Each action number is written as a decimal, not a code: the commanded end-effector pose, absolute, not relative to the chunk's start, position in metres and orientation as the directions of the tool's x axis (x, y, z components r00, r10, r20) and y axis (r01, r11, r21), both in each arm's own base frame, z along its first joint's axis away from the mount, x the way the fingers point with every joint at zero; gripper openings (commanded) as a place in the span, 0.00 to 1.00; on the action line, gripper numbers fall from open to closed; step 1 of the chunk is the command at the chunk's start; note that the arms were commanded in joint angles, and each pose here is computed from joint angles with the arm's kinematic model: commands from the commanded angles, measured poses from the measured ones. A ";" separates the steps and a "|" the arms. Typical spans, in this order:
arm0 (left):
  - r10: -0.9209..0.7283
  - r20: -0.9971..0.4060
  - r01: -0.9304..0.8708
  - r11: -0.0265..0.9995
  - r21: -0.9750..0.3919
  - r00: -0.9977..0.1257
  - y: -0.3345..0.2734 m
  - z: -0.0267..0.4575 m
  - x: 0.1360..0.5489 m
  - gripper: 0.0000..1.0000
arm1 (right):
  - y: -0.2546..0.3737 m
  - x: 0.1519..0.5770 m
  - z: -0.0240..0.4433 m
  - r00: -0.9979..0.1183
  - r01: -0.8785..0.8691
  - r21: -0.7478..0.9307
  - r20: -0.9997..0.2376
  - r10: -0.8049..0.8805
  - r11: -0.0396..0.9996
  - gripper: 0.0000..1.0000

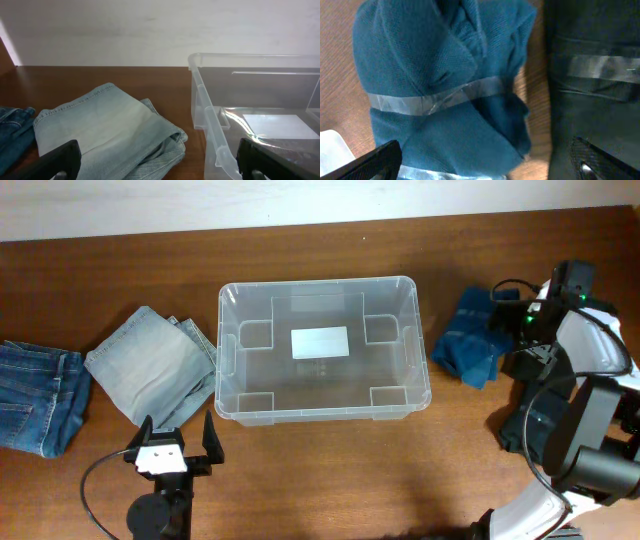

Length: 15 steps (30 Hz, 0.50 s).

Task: Pack container
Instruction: 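Move the right gripper over the folded teal sweater and grasp it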

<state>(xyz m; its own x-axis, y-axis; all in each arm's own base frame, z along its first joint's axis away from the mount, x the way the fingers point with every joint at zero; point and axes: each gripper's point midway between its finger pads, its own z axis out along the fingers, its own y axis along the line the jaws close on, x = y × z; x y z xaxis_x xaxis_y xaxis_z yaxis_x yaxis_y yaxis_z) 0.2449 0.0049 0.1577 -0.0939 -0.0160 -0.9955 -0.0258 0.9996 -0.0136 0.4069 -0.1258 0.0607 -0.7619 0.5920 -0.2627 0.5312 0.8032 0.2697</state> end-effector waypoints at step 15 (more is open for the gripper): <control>-0.007 -0.996 -0.035 0.999 -0.004 -0.090 0.007 0.157 0.245 0.99 | -0.119 0.421 0.060 -0.745 0.522 0.345 -0.261 0.614 0.780 0.97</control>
